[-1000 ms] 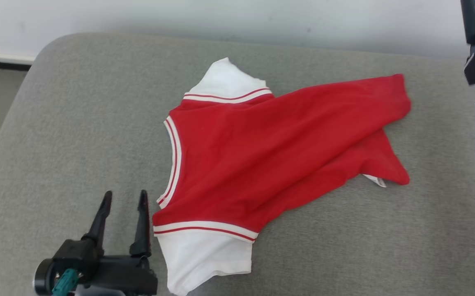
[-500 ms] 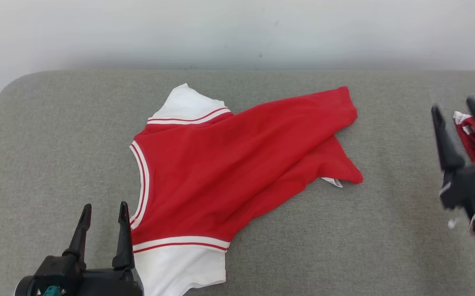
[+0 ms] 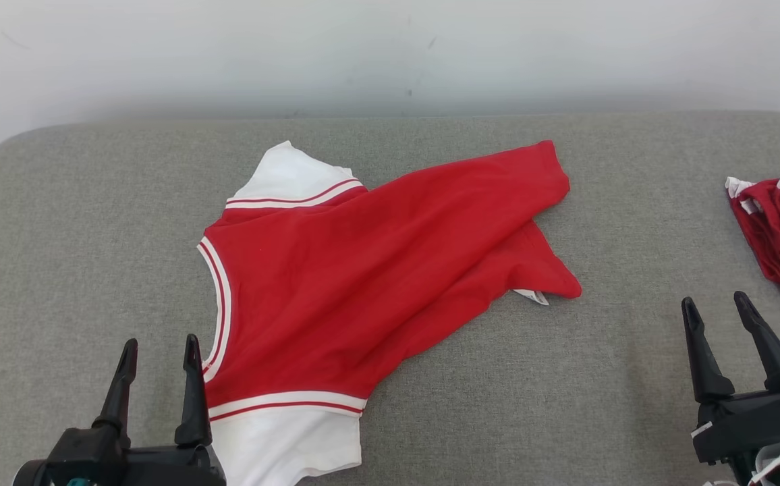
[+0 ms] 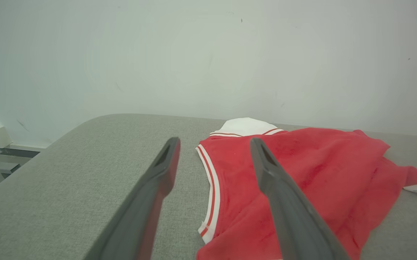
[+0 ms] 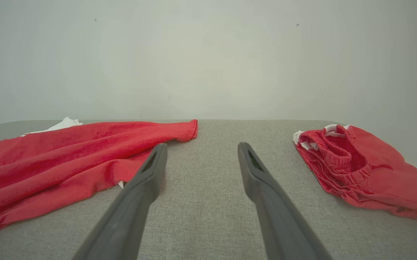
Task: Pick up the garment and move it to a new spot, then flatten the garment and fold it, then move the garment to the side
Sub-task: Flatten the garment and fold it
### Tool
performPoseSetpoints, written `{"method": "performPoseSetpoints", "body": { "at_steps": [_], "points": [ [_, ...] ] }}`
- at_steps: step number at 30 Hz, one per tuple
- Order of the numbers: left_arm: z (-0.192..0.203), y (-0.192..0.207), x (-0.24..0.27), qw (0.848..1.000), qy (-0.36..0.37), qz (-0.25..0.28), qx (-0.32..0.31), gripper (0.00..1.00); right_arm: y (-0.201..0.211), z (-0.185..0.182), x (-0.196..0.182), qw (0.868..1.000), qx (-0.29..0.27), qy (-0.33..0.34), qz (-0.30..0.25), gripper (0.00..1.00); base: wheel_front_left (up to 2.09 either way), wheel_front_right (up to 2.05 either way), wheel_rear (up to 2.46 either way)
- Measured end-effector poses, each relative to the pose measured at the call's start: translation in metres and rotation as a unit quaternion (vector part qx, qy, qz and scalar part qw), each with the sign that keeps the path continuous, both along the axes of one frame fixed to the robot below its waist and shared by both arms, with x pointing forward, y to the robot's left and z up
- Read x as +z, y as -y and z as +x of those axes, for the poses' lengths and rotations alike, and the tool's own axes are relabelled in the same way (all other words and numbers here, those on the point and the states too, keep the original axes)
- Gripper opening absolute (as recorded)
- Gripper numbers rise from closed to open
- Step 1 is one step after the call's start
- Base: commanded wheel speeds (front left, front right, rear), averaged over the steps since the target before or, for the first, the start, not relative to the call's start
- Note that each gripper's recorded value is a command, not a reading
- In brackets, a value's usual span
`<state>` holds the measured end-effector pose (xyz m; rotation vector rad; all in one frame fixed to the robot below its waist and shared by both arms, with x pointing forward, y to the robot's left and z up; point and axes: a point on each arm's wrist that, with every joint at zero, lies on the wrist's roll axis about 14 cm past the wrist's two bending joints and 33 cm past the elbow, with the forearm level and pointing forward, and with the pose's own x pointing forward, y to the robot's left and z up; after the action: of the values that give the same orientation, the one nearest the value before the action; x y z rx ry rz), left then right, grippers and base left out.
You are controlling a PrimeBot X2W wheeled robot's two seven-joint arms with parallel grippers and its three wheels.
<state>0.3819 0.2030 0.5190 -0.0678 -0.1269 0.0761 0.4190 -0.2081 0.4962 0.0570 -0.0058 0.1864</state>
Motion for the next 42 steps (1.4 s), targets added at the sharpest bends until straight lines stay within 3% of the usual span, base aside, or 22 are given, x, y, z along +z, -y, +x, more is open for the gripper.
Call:
{"method": "performPoseSetpoints", "body": {
  "at_steps": [14,29,30,32,33,42],
  "points": [
    [-0.001,-0.004,-0.003,1.0,-0.005,0.0,0.006,1.0,-0.041,0.04,-0.021,0.997,0.065,-0.041,-0.025,1.0,0.0,0.0,0.0],
    [-0.008,-0.023,-0.013,0.999,-0.024,-0.003,0.039,1.0,-0.077,0.069,-0.102,0.981,0.088,-0.169,-0.037,1.0,0.0,0.0,0.0],
    [-0.008,-0.025,-0.013,0.999,-0.025,-0.003,0.041,1.0,-0.079,0.067,-0.108,0.979,0.089,-0.179,-0.037,0.91,0.0,0.0,0.0],
    [-0.008,-0.027,-0.013,0.999,-0.026,-0.003,0.043,1.0,-0.085,0.067,-0.112,0.978,0.09,-0.187,-0.03,0.16,0.0,0.0,0.0],
    [-0.009,-0.027,-0.014,0.999,-0.027,-0.003,0.045,1.0,-0.086,0.068,-0.113,0.977,0.091,-0.189,-0.028,0.0,0.0,0.0,0.0],
    [-0.01,-0.025,-0.011,0.999,-0.022,-0.006,0.042,1.0,-0.086,0.07,-0.087,0.984,0.086,-0.157,-0.001,0.0,0.0,0.0,0.0]
  ]
}}
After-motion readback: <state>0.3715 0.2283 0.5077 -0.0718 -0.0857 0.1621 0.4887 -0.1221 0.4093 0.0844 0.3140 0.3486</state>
